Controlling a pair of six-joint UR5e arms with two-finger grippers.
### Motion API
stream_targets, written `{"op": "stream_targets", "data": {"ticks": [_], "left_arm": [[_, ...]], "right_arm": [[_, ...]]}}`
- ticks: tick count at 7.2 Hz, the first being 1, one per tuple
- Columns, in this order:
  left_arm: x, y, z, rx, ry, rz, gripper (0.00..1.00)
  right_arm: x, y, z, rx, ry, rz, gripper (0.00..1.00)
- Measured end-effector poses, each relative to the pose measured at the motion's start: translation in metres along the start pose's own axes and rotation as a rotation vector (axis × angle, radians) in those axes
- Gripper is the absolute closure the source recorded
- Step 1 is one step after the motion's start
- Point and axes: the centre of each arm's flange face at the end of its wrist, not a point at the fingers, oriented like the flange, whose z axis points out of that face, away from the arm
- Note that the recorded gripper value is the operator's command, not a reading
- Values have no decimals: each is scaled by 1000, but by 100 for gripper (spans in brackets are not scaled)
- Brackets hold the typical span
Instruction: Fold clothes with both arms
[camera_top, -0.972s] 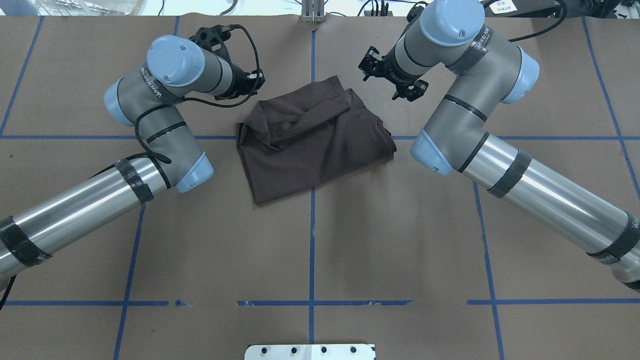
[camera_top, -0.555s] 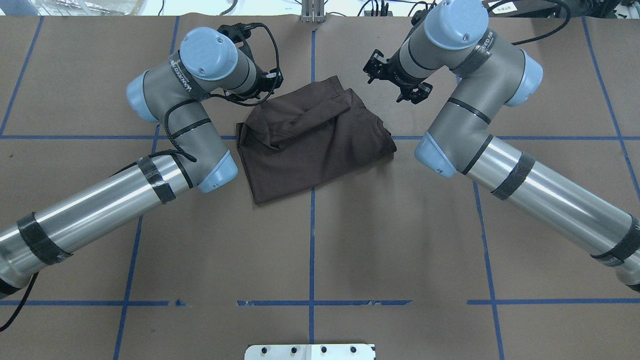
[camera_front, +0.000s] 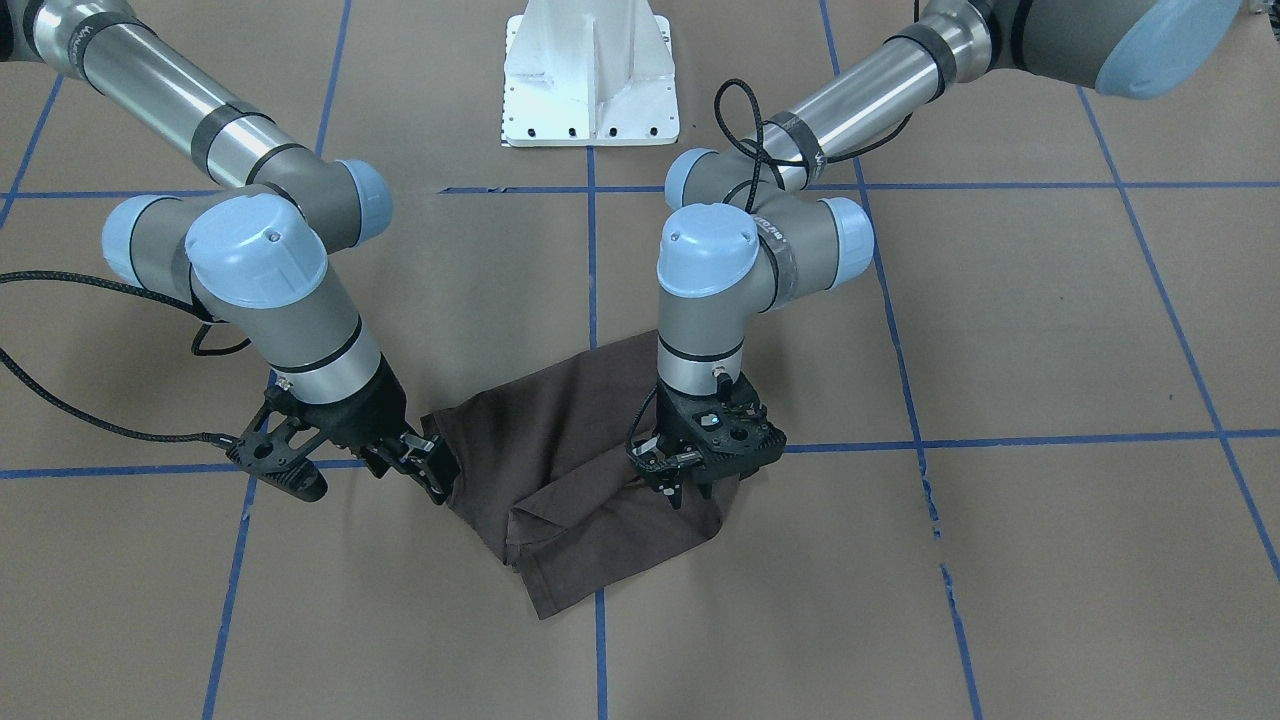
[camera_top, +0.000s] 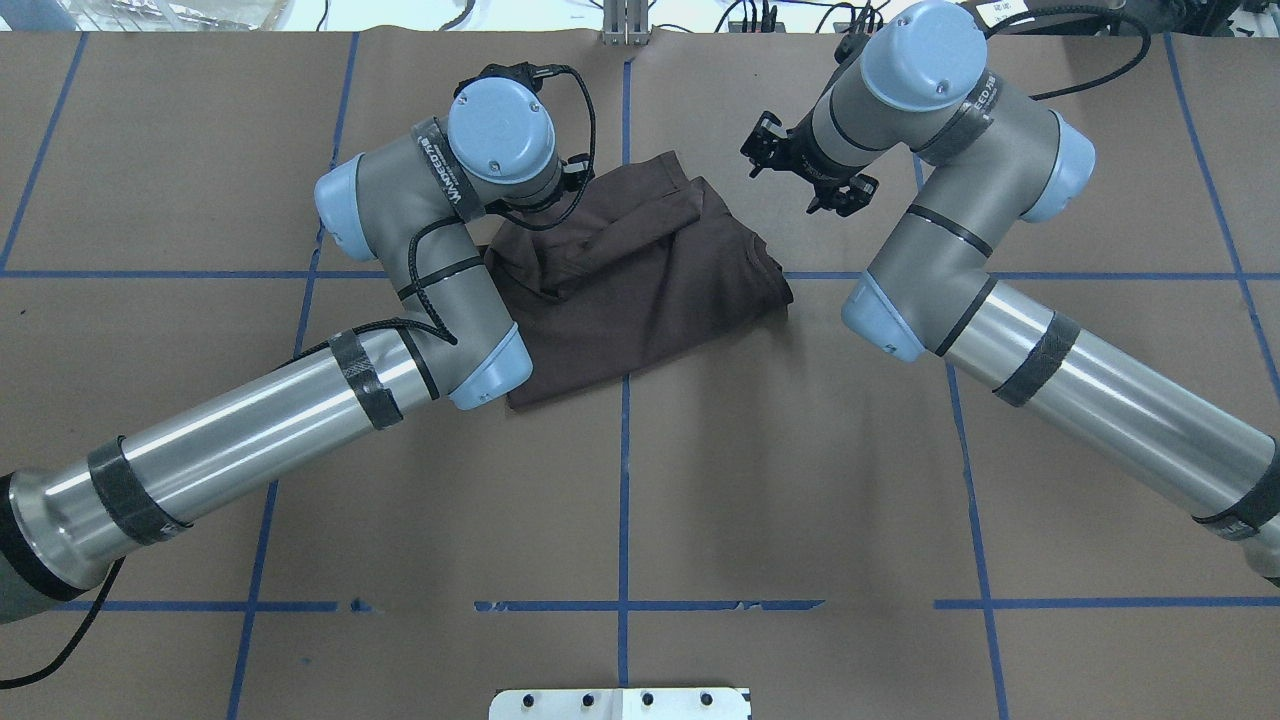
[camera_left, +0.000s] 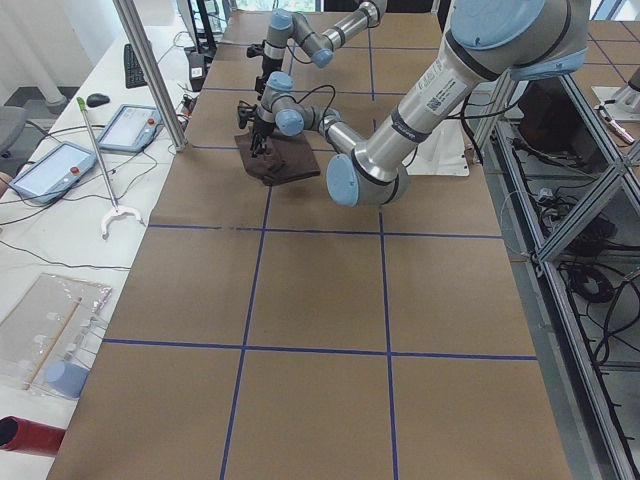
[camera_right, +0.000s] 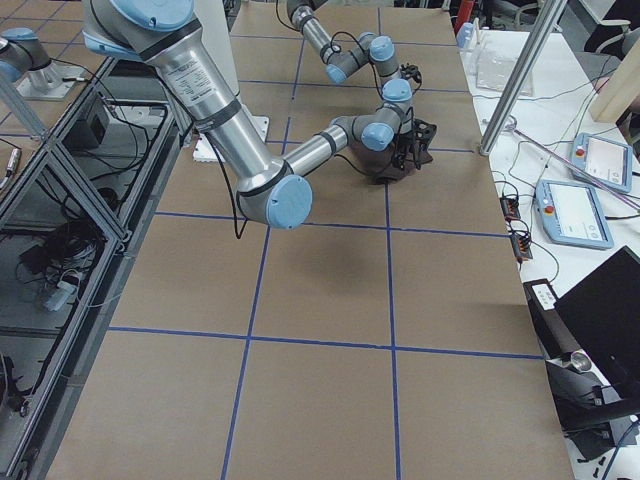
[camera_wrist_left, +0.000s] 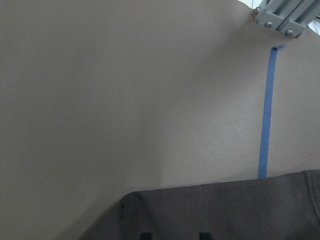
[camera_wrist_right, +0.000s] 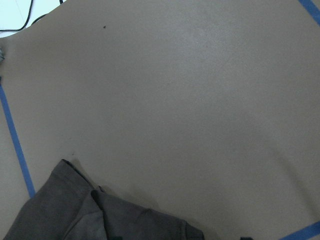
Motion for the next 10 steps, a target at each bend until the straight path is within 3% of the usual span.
{"op": "stream_targets", "data": {"ticks": [2,3,4,5,9,10], "left_arm": [[6,23,7,39,-96,35,59],[10,36,10,42,-117,51,65],[12,47,12,42,-129,63,88],[13,52,14,43,-141,69,100],[6,48,18,89,-199,88,100],[8,46,14,100,-196,102,73]], "right_arm": [[7,-1,3,0,6,1,17],[10,-1,4,0,9,2,17],[12,-2,5,-1,12,3,17],[13,-2,6,-1,14,3,17],[15,-3,8,-2,18,5,17],[15,-3,7,-1,17,5,17]]}}
